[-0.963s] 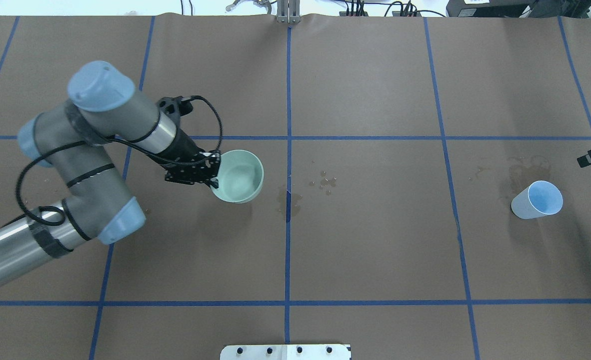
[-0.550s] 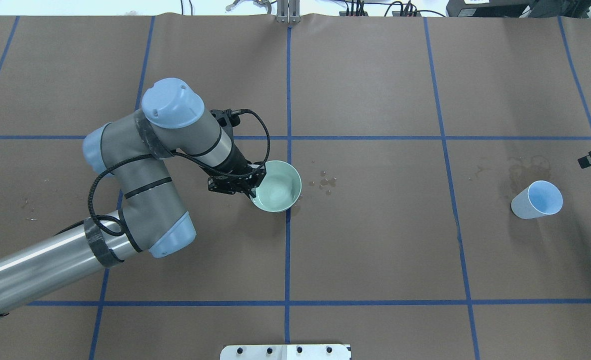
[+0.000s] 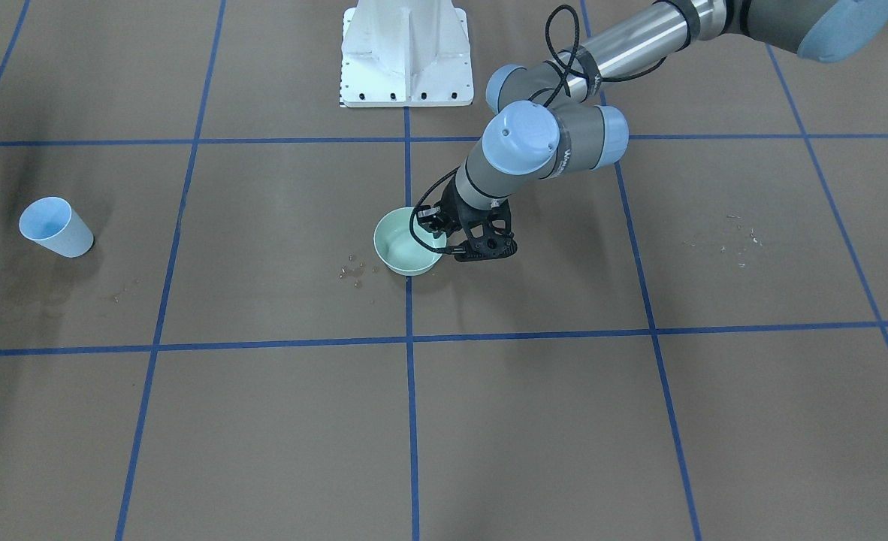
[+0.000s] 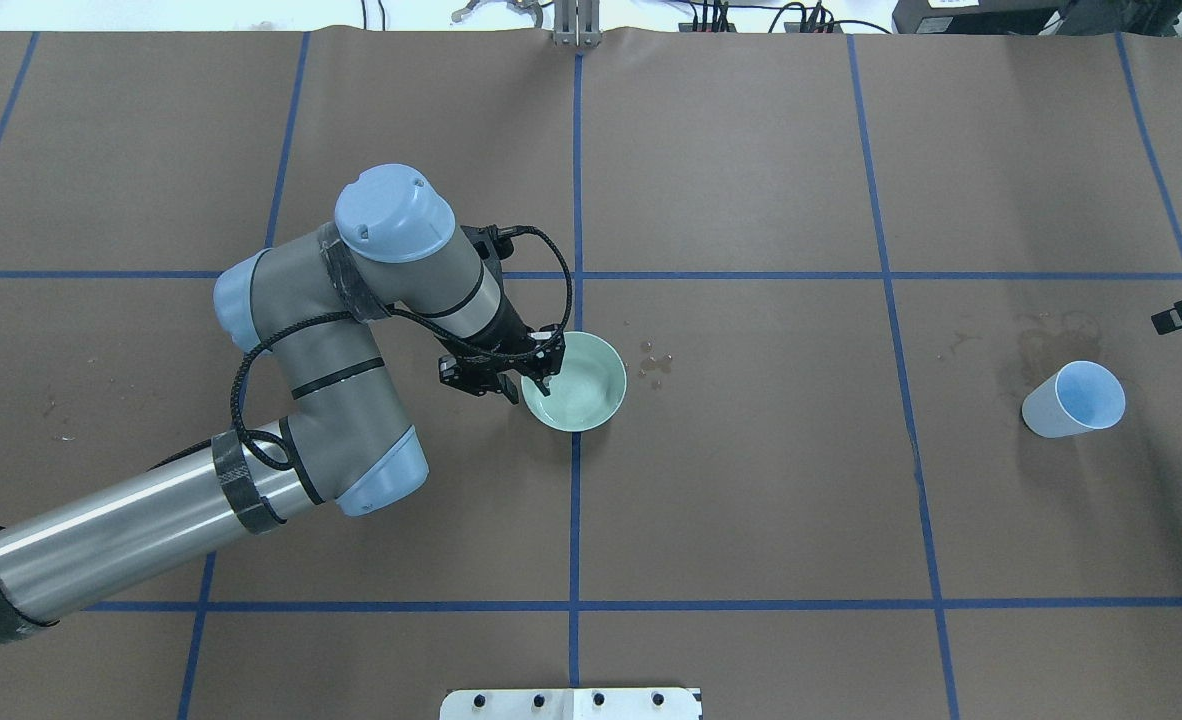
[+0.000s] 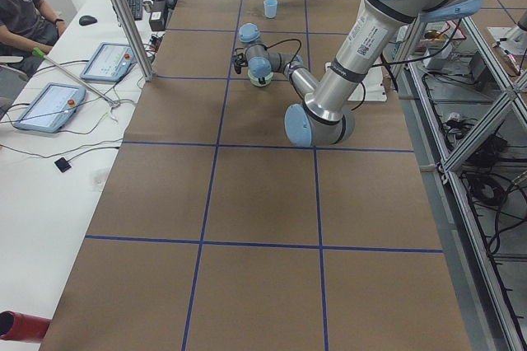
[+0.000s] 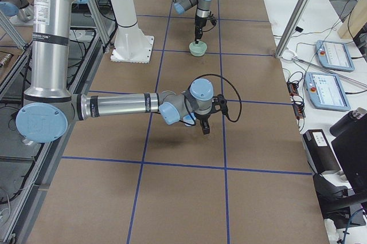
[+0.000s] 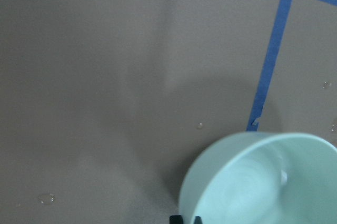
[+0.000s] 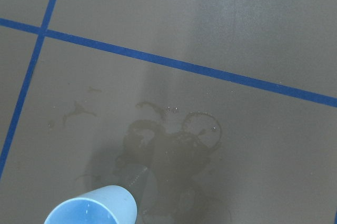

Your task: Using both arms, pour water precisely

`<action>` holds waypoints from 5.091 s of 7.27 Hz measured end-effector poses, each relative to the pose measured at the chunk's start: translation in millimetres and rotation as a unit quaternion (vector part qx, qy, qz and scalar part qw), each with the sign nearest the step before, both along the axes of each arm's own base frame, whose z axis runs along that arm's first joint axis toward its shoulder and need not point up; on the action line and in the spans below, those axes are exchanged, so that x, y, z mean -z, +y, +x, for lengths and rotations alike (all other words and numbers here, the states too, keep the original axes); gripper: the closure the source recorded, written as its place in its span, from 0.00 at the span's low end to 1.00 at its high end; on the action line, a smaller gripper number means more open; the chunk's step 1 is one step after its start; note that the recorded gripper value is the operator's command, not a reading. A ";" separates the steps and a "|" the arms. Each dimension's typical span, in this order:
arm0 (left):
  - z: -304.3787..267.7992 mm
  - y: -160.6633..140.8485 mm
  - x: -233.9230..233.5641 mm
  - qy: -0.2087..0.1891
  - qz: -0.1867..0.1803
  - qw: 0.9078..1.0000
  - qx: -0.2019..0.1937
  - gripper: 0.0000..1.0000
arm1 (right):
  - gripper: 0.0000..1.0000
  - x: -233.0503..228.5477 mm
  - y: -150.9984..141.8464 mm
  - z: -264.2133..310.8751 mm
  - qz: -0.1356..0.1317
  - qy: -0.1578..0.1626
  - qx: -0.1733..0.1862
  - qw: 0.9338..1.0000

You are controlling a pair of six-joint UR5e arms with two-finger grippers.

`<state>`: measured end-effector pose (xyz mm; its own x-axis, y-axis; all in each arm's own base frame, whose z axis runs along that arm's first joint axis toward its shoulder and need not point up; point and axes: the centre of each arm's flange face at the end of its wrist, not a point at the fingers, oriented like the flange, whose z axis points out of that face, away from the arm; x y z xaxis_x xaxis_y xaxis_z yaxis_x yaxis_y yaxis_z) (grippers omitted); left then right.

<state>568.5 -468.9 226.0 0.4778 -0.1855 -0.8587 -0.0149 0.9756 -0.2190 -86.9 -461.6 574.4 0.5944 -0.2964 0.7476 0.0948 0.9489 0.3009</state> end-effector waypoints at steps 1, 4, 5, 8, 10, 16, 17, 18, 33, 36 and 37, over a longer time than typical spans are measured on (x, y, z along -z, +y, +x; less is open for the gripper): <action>-9.6 -0.4 8.1 0.008 0.005 1.000 0.004 0.00 | 0.00 4.4 0.4 -4.1 0.024 -0.009 0.003 1.000; -46.1 7.7 15.9 0.028 0.016 0.999 0.015 0.00 | 0.00 1.5 46.7 -21.2 0.094 -0.045 -0.022 0.994; -53.9 7.9 14.7 0.030 0.016 0.999 0.019 0.00 | 0.00 -0.4 66.1 -26.0 0.104 -0.063 -0.042 0.992; -64.3 7.5 11.0 0.031 0.013 0.999 0.026 0.00 | 0.00 -14.4 118.2 -29.7 0.157 -0.085 -0.072 0.981; -64.5 7.7 10.8 0.030 0.009 0.999 0.029 0.00 | 0.00 -26.6 139.6 -45.9 0.190 -0.060 -0.089 0.976; -64.8 8.0 7.0 0.028 0.004 0.999 0.031 0.00 | 0.00 -42.6 159.7 -91.9 0.165 -0.051 -0.101 0.980; -65.5 7.5 5.3 0.027 0.003 0.999 0.032 0.00 | 0.01 -43.7 162.4 -102.5 0.163 -0.049 -0.106 0.980; -66.4 6.7 3.9 0.026 0.002 0.999 0.032 0.00 | 0.01 -45.0 165.8 -114.2 0.164 -0.046 -0.112 0.979; -94.6 19.9 -1.0 0.035 0.001 0.999 0.040 0.00 | 0.51 -65.6 145.0 -148.1 0.226 -0.053 -0.197 0.953; -95.7 19.9 -2.4 0.034 0.000 0.999 0.041 0.00 | 1.00 -63.5 146.7 -147.0 0.236 -0.063 -0.194 0.950; -95.9 20.1 -3.0 0.033 0.000 0.999 0.041 0.00 | 1.00 -58.3 146.9 -146.7 0.240 -0.075 -0.196 0.948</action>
